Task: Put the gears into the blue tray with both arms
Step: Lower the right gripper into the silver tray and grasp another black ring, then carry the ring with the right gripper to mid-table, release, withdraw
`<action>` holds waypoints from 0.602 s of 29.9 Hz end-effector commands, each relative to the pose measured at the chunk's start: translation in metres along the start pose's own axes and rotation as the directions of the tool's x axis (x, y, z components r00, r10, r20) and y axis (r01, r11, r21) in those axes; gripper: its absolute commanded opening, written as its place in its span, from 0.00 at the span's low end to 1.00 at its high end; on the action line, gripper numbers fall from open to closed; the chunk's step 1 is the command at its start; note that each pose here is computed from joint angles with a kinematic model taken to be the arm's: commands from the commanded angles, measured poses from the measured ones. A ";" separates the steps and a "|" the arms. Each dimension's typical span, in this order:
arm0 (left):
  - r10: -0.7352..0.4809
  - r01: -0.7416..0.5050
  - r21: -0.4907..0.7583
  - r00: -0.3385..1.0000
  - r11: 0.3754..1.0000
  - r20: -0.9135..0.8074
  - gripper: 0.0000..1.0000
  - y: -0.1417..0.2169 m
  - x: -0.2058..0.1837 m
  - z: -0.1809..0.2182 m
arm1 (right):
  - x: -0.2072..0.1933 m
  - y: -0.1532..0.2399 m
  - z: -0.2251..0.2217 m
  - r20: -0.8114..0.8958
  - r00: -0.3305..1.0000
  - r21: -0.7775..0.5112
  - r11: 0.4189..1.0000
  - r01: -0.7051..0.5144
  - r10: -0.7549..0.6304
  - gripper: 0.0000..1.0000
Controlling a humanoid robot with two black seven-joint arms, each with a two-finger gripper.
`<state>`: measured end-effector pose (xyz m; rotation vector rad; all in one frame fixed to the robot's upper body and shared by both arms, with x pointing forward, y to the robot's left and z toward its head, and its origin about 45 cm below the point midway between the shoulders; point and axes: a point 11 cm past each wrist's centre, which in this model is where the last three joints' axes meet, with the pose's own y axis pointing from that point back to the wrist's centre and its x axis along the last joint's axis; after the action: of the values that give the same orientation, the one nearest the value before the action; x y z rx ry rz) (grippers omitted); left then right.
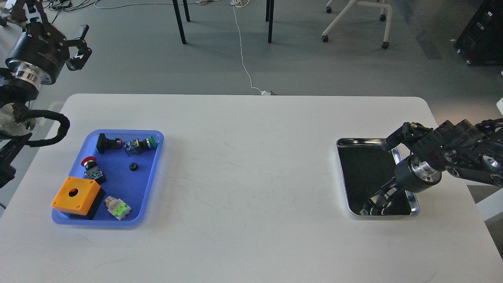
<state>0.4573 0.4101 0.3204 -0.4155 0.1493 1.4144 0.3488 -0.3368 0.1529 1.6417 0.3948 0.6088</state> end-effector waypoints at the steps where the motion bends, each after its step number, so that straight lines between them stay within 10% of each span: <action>1: 0.003 -0.003 0.000 1.000 1.000 0.001 0.98 0.001 0.001 0.000 | -0.001 -0.001 0.000 0.002 1.000 0.002 1.000 -0.002 0.002 0.54; 10: 0.007 -0.007 0.002 1.000 1.000 0.002 0.98 0.002 0.003 -0.001 | -0.003 0.000 0.001 0.002 1.000 0.001 1.000 0.002 -0.002 0.20; 18: 0.009 -0.009 -0.002 1.000 1.000 0.010 0.98 0.003 0.006 0.003 | 0.015 0.018 -0.009 -0.029 0.999 0.017 0.999 -0.033 0.034 0.18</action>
<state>0.4553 0.4162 0.3200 -0.4103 0.1433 1.4262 0.3483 -0.3343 0.1589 1.6530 0.3979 0.6187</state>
